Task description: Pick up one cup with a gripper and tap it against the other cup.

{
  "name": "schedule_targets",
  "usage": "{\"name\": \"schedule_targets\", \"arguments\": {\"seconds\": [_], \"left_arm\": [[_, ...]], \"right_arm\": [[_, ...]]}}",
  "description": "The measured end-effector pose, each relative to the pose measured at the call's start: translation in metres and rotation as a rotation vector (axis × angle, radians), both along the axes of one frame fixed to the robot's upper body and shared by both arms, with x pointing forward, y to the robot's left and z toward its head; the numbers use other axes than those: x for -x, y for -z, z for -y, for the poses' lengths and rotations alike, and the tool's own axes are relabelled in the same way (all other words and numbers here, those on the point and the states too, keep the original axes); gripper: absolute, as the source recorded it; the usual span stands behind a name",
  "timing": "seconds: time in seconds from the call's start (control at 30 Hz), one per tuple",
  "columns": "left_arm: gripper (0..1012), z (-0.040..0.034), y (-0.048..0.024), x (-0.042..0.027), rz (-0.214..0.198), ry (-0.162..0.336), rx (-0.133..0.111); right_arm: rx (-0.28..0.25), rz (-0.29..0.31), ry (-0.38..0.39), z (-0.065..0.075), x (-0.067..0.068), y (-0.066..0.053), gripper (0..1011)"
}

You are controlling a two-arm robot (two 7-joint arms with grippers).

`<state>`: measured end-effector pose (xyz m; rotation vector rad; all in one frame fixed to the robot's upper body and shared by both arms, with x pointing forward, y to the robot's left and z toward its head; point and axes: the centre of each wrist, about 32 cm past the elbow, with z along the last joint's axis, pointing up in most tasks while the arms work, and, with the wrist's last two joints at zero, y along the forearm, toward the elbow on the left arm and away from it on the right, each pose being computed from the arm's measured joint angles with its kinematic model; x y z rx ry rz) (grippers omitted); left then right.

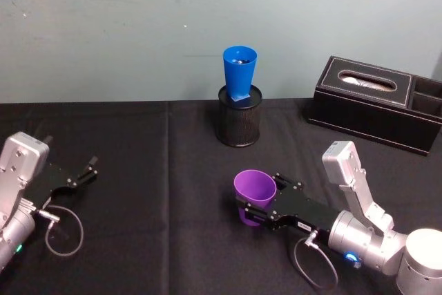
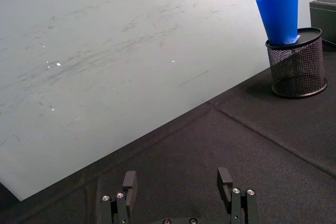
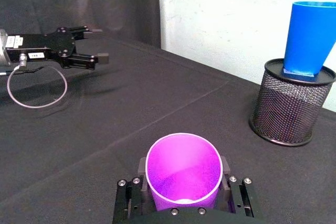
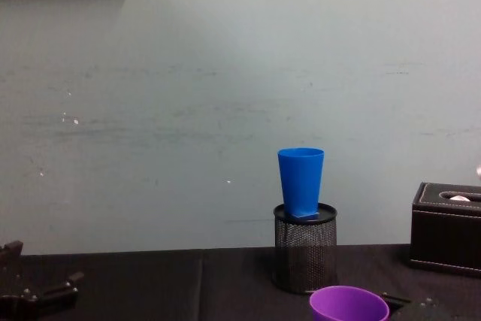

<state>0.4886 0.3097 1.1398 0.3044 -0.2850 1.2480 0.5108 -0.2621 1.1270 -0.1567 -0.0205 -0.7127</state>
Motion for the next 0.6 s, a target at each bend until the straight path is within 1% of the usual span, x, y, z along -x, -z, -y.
{"name": "schedule_targets", "arguments": {"seconds": [0.3, 0.6], "left_arm": [[1000, 0.0, 0.0, 0.0, 0.0, 0.0, 0.0], [1000, 0.0, 0.0, 0.0, 0.0, 0.0, 0.0]], "right_arm": [[0.0, 0.0, 0.0, 0.0, 0.0, 0.0, 718], [0.007, 0.0, 0.0, -0.0002, 0.0002, -0.0015, 718]]}}
